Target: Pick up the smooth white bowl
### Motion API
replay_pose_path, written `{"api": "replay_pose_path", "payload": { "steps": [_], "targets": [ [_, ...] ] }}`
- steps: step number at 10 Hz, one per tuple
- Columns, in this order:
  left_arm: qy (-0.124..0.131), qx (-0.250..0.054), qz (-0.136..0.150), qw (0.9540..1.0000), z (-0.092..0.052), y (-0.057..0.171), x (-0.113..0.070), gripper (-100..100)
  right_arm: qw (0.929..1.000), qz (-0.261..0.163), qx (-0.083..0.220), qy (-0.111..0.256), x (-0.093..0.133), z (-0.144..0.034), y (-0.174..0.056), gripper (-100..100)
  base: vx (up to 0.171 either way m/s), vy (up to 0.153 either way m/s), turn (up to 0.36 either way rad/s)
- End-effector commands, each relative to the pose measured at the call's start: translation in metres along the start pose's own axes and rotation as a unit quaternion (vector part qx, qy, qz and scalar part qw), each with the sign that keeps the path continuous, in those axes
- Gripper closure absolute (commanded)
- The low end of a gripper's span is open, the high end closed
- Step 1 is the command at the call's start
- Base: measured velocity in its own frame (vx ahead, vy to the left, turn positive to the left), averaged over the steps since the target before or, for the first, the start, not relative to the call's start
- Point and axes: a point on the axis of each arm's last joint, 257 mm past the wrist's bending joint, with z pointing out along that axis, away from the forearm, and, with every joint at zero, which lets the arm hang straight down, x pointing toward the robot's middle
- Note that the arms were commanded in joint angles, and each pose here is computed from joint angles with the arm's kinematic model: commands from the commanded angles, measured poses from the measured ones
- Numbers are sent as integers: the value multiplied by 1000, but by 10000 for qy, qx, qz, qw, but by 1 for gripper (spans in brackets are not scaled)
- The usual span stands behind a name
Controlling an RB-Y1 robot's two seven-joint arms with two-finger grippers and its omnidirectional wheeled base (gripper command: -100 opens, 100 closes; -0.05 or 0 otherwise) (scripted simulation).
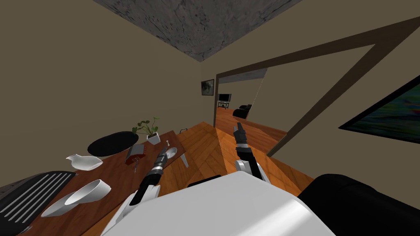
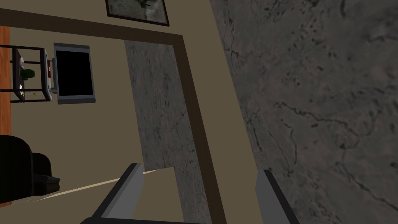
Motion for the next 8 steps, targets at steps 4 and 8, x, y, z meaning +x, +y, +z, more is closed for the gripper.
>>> {"api": "replay_pose_path", "payload": {
  "steps": [4, 8],
  "targets": [
    [-152, -636, -129, 9978, 6, 49, -11, -100, 10000, 0, 0, 0, 0, 0, 0, 0, 62, -10, 25],
    [-308, -1335, -316, 9901, 9, 96, -17, -100, 10000, 0, 0, 0, 0, 0, 0, 0, 74, 13, 24]
  ]
}}
